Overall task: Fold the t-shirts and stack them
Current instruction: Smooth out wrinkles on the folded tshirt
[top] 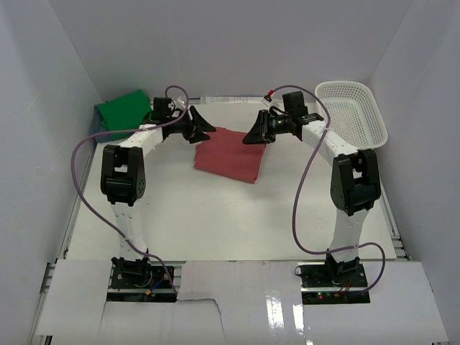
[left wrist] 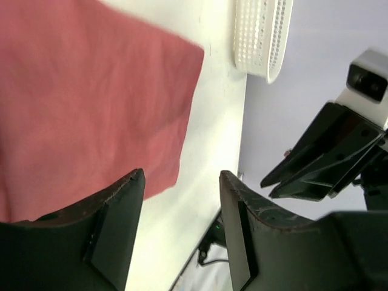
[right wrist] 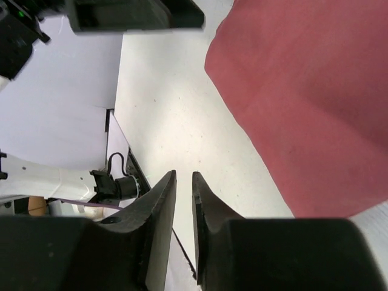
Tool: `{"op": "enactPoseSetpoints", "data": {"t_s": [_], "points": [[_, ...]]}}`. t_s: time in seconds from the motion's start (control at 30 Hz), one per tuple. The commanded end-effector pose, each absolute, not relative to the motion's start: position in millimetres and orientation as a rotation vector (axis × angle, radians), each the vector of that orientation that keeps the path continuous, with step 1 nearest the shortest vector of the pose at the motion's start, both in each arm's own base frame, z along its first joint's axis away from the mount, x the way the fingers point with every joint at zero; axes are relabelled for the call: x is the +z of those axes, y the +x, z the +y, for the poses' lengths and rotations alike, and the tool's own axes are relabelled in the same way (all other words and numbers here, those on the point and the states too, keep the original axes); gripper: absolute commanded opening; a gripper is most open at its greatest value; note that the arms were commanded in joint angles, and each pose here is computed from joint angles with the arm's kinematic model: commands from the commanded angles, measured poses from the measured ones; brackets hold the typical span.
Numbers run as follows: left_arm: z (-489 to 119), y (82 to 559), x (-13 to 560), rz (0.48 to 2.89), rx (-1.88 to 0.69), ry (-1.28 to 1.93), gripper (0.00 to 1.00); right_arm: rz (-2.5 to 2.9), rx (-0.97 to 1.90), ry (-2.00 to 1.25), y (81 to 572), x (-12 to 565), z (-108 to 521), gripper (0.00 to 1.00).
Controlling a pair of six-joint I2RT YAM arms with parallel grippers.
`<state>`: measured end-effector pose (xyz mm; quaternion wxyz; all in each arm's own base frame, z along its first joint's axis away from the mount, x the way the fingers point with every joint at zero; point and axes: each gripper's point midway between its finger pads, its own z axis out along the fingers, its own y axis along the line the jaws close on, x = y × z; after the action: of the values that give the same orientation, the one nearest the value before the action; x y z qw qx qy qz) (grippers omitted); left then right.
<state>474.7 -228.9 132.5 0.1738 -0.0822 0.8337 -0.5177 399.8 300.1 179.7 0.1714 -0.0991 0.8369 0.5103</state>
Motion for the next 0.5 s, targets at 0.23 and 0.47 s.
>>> {"op": "enactPoseSetpoints", "data": {"t_s": [0.23,0.47], "points": [[-169,523,125,2.481,-1.039,-0.277,0.66,2.305,1.379,-0.308,383,209,264,0.56],[-150,526,79,2.586,-0.862,-0.274,0.73,2.282,1.368,-0.313,377,224,251,0.67]]}}
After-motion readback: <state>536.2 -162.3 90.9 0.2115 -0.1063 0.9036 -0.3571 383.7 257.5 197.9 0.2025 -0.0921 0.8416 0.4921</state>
